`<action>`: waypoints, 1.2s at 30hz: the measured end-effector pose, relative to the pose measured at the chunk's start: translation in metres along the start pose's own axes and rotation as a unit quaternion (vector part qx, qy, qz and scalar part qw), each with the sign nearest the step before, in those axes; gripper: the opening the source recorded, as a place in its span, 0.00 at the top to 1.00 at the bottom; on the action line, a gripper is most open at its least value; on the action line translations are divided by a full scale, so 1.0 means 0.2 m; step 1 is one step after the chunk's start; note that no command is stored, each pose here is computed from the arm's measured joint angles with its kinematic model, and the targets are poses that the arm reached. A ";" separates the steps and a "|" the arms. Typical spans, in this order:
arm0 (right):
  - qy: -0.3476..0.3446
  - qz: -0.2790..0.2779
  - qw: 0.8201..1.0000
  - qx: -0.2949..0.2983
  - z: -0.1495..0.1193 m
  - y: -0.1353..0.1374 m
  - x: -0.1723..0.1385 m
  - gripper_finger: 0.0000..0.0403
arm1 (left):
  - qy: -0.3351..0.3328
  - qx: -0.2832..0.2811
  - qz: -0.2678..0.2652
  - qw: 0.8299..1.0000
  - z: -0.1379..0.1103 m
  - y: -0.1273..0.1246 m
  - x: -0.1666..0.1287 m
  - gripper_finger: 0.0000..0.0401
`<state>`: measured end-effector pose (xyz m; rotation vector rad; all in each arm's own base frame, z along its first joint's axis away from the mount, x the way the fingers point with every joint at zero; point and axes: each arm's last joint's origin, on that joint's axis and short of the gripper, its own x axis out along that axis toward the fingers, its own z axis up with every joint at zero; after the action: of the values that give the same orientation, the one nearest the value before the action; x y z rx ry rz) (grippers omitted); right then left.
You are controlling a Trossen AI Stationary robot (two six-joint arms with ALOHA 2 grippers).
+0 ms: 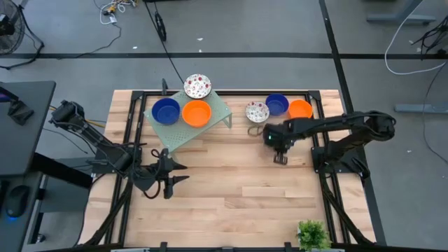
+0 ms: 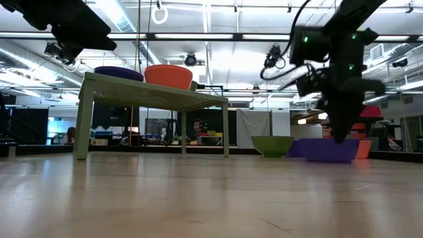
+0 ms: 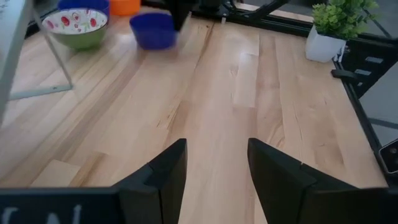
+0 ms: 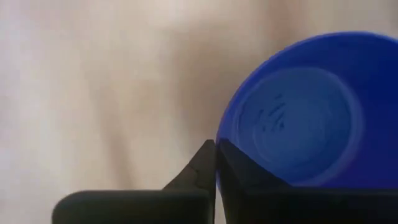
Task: Pick & Place Mini bowls
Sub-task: Stack the blue bowl on the blue bowls on the shelf
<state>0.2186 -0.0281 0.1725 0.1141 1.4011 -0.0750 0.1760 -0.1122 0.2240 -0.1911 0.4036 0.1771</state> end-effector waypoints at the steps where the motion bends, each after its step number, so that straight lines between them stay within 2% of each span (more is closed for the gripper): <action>1: -0.014 0.016 0.999 -0.037 0.01 0.05 0.00 0.98 | -0.003 0.013 -0.002 1.000 0.00 -0.01 0.01 0.57; 4: -0.085 0.071 0.983 -0.147 0.07 0.20 0.00 0.99 | -0.025 0.060 -0.030 0.997 0.00 -0.07 0.08 0.57; 8: -0.206 0.135 0.927 -0.284 0.13 0.41 -0.04 0.99 | -0.057 0.103 -0.107 0.987 0.00 -0.14 0.21 0.57; 11: -0.286 0.145 0.885 -0.337 0.17 0.52 -0.08 1.00 | -0.090 0.111 -0.140 0.980 0.02 -0.14 0.30 0.57; 14: -0.328 0.144 0.860 -0.363 0.19 0.57 -0.10 1.00 | -0.090 0.119 -0.137 0.979 0.05 -0.13 0.37 0.57; 17: -0.331 0.141 0.854 -0.375 0.21 0.58 -0.07 1.00 | -0.097 0.139 -0.143 0.975 0.10 -0.13 0.43 0.56; 21: -0.310 0.132 0.859 -0.386 0.22 0.58 0.00 1.00 | -0.095 0.164 -0.152 0.970 0.19 -0.13 0.50 0.50; 24: -0.308 0.129 0.856 -0.395 0.23 0.58 0.03 1.00 | -0.046 0.177 -0.146 0.972 0.23 -0.11 0.56 0.43; 27: -0.324 0.123 0.851 -0.396 0.25 0.59 0.04 1.00 | 0.008 0.189 -0.162 0.968 0.24 -0.09 0.63 0.39; 30: -0.341 0.115 0.840 -0.407 0.27 0.59 0.04 1.00 | 0.027 0.194 -0.182 0.964 0.23 -0.08 0.71 0.39; 36: -0.342 0.113 0.840 -0.406 0.27 0.58 0.04 1.00 | 0.045 0.205 -0.226 0.951 0.22 -0.08 0.82 0.49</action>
<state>0.2870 0.0801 0.1785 -0.4260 0.5985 0.6256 0.3447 -0.0962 0.2001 0.1224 0.4677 -0.3693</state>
